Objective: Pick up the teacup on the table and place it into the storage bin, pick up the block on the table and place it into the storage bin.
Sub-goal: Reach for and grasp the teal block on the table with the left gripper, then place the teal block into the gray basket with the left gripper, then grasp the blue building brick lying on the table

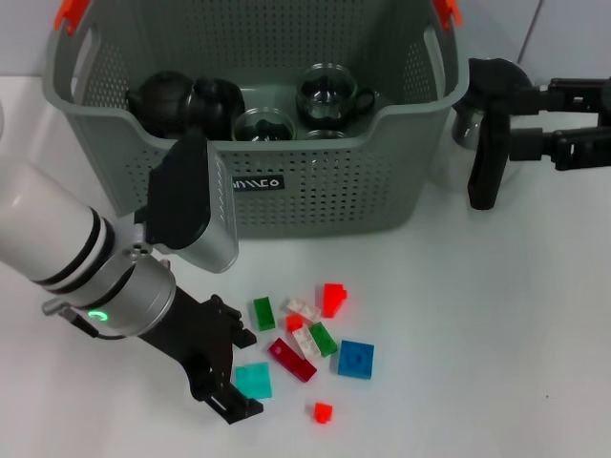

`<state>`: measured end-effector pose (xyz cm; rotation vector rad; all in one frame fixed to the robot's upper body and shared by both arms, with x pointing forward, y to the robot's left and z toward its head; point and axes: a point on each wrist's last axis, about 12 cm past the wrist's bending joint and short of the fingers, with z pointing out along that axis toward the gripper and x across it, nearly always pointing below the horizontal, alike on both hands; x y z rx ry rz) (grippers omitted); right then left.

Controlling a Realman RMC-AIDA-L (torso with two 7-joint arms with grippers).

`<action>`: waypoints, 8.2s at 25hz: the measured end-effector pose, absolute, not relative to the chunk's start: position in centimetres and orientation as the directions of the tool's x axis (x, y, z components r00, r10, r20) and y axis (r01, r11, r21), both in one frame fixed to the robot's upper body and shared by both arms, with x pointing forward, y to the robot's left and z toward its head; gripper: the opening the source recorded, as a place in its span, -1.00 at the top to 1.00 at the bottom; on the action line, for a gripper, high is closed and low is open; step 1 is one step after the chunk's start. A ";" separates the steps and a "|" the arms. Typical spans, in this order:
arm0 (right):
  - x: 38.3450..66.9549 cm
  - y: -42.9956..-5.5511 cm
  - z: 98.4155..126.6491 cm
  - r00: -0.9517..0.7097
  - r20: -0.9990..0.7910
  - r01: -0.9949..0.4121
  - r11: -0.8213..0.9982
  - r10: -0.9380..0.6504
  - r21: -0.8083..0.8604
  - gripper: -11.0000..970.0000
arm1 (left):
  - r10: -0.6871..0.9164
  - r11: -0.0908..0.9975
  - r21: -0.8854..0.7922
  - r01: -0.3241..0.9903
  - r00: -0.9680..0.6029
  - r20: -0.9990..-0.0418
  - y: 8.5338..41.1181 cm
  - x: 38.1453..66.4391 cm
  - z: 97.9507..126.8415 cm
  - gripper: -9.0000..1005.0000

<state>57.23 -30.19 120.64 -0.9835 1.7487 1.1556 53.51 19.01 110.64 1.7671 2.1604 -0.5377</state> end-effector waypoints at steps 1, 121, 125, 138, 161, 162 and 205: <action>57.2 -30.1 120.7 -0.371 -0.912 -0.909 0.269 -0.177 0.318 -0.83 | 0.869 0.174 -0.101 0.980 -0.201 -0.453 19.0 53.5 110.6 -0.74; 56.0 -30.4 120.1 -0.355 -0.917 -0.924 0.222 -0.185 0.313 -0.82 | 0.931 0.117 -0.030 0.993 -0.120 -0.344 16.6 53.1 109.9 -0.07; 55.9 -30.5 120.0 -0.354 -0.918 -0.923 0.223 -0.179 0.313 -0.82 | 0.936 0.110 -0.049 0.993 -0.120 -0.331 16.6 53.0 110.0 0.05; 55.8 -30.9 120.2 -0.350 -0.922 -0.923 0.228 -0.164 0.310 -0.82 | 0.902 0.141 -0.072 0.987 -0.158 -0.402 18.0 53.4 112.7 0.18; 56.4 -30.6 121.4 -0.345 -0.926 -0.926 0.216 -0.155 0.309 -0.82 | 0.266 0.629 -0.119 0.768 -0.357 -0.896 23.7 62.5 121.8 0.15; 56.4 -30.6 121.5 -0.344 -0.926 -0.926 0.216 -0.155 0.308 -0.82 | 0.270 0.647 -0.116 0.754 -0.368 -0.889 23.4 63.0 121.7 0.15; 54.9 -31.6 121.4 -0.360 -0.877 -0.932 0.152 -0.318 0.328 -0.82 | 0.177 0.229 -0.276 0.934 -0.318 -0.931 25.7 51.6 118.1 -0.91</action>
